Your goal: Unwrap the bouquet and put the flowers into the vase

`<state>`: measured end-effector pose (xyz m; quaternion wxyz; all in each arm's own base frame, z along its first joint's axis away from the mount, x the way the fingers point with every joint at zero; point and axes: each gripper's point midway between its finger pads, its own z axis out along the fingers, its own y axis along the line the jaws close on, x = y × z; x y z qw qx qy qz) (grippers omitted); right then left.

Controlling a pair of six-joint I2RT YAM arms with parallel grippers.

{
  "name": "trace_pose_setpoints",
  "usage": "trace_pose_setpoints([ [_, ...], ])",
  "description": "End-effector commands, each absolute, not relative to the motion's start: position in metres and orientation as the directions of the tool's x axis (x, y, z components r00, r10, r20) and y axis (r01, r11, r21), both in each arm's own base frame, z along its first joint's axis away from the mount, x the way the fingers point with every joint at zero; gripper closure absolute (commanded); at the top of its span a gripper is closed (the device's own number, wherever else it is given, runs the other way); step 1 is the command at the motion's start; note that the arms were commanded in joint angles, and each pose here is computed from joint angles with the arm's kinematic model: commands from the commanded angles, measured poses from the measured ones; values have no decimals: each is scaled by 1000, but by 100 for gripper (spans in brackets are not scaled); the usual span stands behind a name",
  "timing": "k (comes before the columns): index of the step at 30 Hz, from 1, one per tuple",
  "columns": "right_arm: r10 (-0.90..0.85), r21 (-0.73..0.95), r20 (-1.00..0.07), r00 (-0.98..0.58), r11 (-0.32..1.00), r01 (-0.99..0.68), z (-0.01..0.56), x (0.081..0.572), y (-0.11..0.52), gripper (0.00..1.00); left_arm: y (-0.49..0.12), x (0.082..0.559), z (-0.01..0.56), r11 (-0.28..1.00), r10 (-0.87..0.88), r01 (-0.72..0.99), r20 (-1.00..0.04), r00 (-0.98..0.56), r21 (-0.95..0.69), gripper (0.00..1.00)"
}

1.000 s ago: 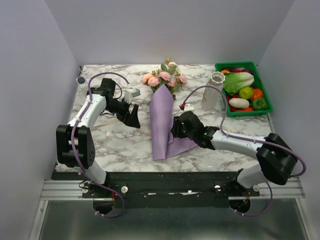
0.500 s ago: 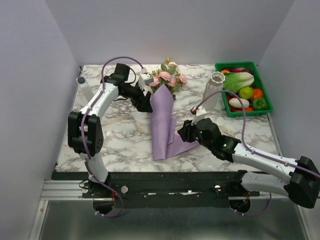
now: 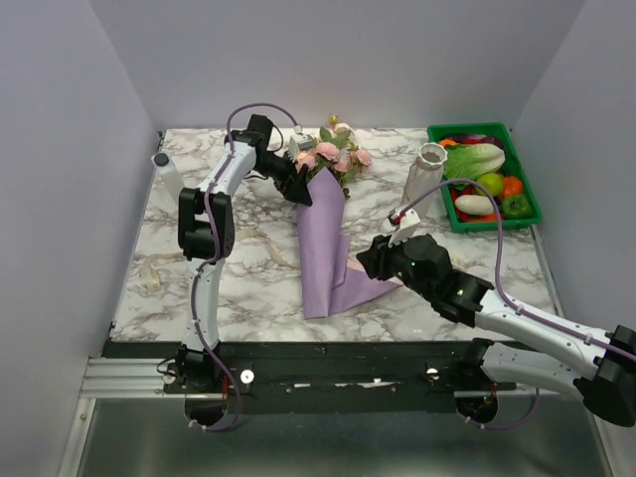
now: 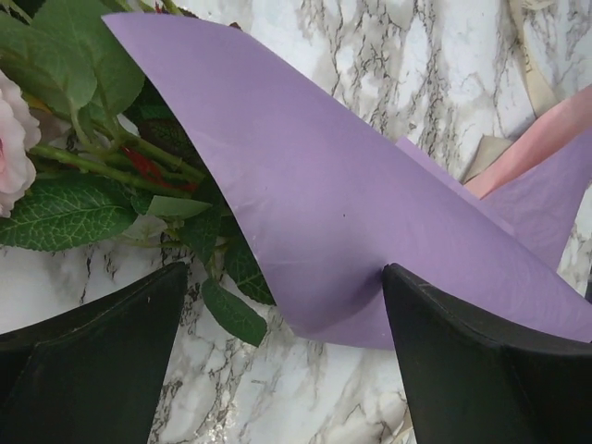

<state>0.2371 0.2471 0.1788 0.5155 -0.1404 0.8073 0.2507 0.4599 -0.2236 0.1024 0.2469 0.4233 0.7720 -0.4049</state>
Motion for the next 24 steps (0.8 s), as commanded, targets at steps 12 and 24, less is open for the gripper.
trace_pose_setpoints([
  [12, 50, 267, -916, -397, 816, -513, 207, 243, 259, 54, -222, 428, 126, 179, 446, 838, -717, -536, -515, 35],
  [24, 55, 283, -914, -402, 795, -536, 208, 236, 260, 55, -224, 455, 116, 218, 427, 858, -745, -512, -464, 9],
])
